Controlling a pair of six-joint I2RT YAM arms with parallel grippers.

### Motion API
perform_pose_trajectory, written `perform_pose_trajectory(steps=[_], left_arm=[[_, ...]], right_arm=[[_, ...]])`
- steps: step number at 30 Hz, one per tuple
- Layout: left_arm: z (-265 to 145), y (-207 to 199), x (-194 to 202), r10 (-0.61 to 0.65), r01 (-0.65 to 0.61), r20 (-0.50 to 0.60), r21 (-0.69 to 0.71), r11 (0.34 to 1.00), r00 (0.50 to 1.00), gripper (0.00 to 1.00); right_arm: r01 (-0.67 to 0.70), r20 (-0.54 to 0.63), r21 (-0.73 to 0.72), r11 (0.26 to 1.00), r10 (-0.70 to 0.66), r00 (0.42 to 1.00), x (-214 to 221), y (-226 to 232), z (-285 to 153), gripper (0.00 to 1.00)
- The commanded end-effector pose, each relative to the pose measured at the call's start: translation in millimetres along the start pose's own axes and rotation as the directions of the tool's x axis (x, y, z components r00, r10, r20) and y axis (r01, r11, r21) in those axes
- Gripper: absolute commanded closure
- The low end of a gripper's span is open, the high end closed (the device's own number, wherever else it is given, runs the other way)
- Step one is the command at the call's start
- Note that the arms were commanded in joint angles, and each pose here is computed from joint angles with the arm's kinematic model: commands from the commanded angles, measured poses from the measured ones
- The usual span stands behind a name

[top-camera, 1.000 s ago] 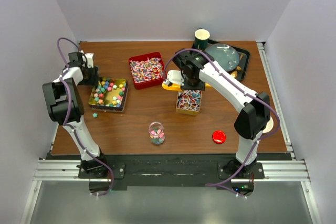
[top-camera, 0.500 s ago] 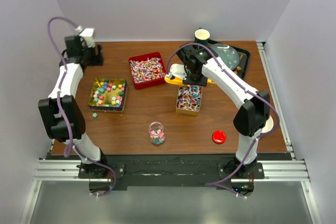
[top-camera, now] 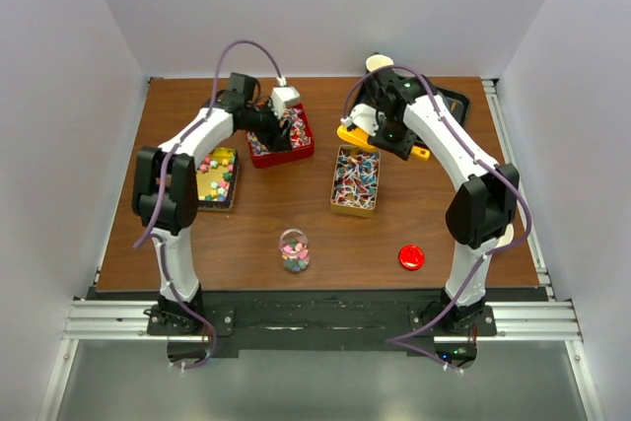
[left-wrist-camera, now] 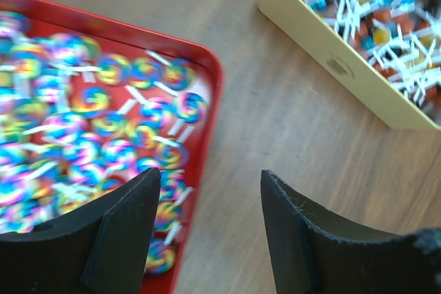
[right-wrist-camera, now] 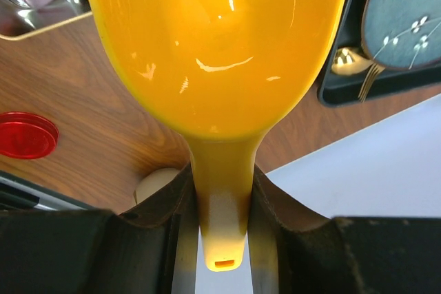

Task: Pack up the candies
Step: Move the storage box to the center of the board.

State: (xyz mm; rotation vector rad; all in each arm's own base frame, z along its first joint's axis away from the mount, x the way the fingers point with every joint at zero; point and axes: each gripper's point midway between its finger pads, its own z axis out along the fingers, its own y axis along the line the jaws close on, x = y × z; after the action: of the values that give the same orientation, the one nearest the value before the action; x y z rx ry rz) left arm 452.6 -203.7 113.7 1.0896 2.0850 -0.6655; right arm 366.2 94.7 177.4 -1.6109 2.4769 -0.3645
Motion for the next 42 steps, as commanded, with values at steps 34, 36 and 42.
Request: perform_pose_trajectory(steps=[34, 36, 42], left_arm=[[2.5, -121.0, 76.1, 0.339, -0.301, -0.178, 0.208, 0.930, 0.924, 0.87], [-3.8, -127.7, 79.0, 0.351, -0.312, -0.178, 0.215, 0.926, 0.919, 0.87], [-28.9, -133.9, 83.8, 0.392, -0.362, -0.179, 0.175, 0.915, 0.903, 0.77]], right_arm=[[-0.024, 0.001, 0.004, 1.000, 0.024, 1.000, 8.9, -5.0, -0.9, 1.00], [-0.020, -0.002, 0.000, 1.000, 0.020, 1.000, 8.9, -5.0, -1.5, 1.00], [0.017, -0.002, 0.017, 1.000, -0.017, 1.000, 6.7, -11.9, -5.1, 1.00]])
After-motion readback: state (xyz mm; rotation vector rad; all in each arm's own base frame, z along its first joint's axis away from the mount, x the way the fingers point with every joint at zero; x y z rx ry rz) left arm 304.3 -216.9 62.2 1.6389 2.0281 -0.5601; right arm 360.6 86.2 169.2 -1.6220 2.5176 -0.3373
